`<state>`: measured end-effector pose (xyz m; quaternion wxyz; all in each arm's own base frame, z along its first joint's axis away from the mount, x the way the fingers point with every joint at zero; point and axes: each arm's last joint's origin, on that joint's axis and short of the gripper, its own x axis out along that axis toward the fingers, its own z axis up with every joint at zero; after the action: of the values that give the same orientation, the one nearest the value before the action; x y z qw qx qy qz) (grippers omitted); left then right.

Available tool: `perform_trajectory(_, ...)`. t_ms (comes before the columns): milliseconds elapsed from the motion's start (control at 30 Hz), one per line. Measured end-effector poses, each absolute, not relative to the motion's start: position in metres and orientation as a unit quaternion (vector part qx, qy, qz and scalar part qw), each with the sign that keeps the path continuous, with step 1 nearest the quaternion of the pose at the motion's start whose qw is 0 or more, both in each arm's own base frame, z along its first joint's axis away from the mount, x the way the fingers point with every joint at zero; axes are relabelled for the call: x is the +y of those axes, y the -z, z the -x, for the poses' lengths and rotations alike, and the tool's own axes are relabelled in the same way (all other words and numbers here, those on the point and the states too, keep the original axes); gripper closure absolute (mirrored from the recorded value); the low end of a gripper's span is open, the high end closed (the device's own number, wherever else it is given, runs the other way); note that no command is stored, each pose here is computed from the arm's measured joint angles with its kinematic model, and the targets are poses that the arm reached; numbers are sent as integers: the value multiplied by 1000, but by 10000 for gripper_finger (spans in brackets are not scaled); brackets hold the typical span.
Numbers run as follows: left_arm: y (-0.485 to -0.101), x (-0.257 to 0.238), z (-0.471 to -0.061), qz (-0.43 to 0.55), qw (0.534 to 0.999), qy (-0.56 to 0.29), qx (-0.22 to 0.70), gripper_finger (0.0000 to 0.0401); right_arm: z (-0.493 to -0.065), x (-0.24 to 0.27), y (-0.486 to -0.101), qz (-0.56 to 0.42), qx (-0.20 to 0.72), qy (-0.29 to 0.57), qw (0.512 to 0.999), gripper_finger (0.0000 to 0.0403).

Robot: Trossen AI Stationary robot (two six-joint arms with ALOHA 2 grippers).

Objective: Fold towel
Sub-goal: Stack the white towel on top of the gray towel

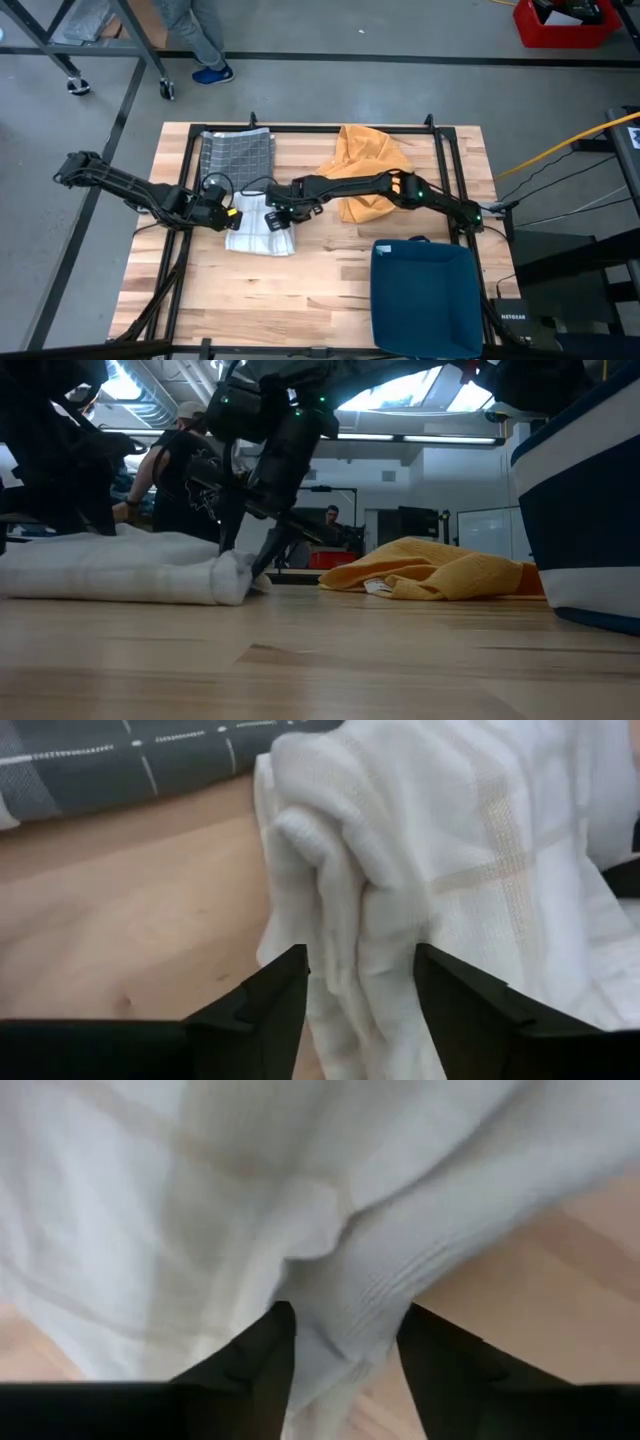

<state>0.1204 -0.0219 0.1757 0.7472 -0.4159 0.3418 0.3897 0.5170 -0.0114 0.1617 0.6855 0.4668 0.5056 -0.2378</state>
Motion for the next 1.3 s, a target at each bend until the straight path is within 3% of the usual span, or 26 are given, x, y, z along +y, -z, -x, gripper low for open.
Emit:
perform_trajectory(367, -164, -23, -122, 392, 717, -429, 385, 223, -516, 3, -160, -464, 518, 232, 680, 179)
perform_trajectory(667, -150, -29, -142, 380, 722, -420, 396, 223, -516, 12, -160, -472, 522, 224, 674, 178)
perform_trajectory(900, -132, -31, -150, 372, 684, -454, 433, 223, -516, 21, -160, -472, 528, 212, 673, 178)
perform_trajectory(1300, -122, -38, -174, 411, 710, -413, 394, 223, -517, 31, -161, -472, 532, 197, 675, 178)
